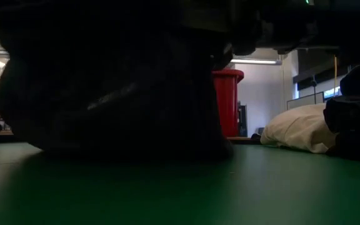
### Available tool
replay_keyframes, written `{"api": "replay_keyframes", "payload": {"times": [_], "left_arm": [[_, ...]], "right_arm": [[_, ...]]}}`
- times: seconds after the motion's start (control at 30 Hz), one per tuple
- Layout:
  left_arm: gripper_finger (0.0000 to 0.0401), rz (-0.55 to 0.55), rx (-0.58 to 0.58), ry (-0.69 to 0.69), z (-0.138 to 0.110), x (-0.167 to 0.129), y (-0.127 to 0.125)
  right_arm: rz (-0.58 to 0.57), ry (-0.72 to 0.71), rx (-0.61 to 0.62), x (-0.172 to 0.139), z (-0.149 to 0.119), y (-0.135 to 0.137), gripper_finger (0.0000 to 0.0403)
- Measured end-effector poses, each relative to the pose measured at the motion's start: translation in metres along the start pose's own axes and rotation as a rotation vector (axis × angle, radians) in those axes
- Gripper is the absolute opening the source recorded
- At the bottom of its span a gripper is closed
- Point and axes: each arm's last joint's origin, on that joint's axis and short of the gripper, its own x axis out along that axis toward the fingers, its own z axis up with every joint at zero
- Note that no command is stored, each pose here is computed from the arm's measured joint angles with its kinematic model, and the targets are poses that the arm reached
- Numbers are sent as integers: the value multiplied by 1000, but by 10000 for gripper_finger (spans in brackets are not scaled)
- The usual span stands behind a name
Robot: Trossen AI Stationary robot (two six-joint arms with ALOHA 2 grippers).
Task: Fold laundry
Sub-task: Fold the gray short
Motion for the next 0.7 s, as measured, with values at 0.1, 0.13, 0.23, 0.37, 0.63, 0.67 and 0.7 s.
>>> {"api": "replay_keyframes", "payload": {"times": [0.1,0.13,0.23,0.37,0.63,0.67,0.7], "left_arm": [[22,-5,-25,-13,-2,2,9],[22,-18,-34,-23,-3,2,12],[22,-49,-66,-75,-6,4,22],[22,-48,-114,-128,-8,6,38],[22,-68,-162,-139,-7,12,60],[22,-74,-164,-139,-6,12,61],[22,-79,-165,-137,-6,12,62]], "right_arm": [[-38,-72,27,-13,-4,-6,11],[-50,-95,37,-19,-6,-9,11],[-99,-145,82,-36,-12,-17,11],[-135,-184,121,-46,-16,-29,11],[-105,-180,166,-41,-17,-47,11],[-107,-180,166,-41,-17,-49,11],[-105,-181,166,-40,-17,-49,11]]}}
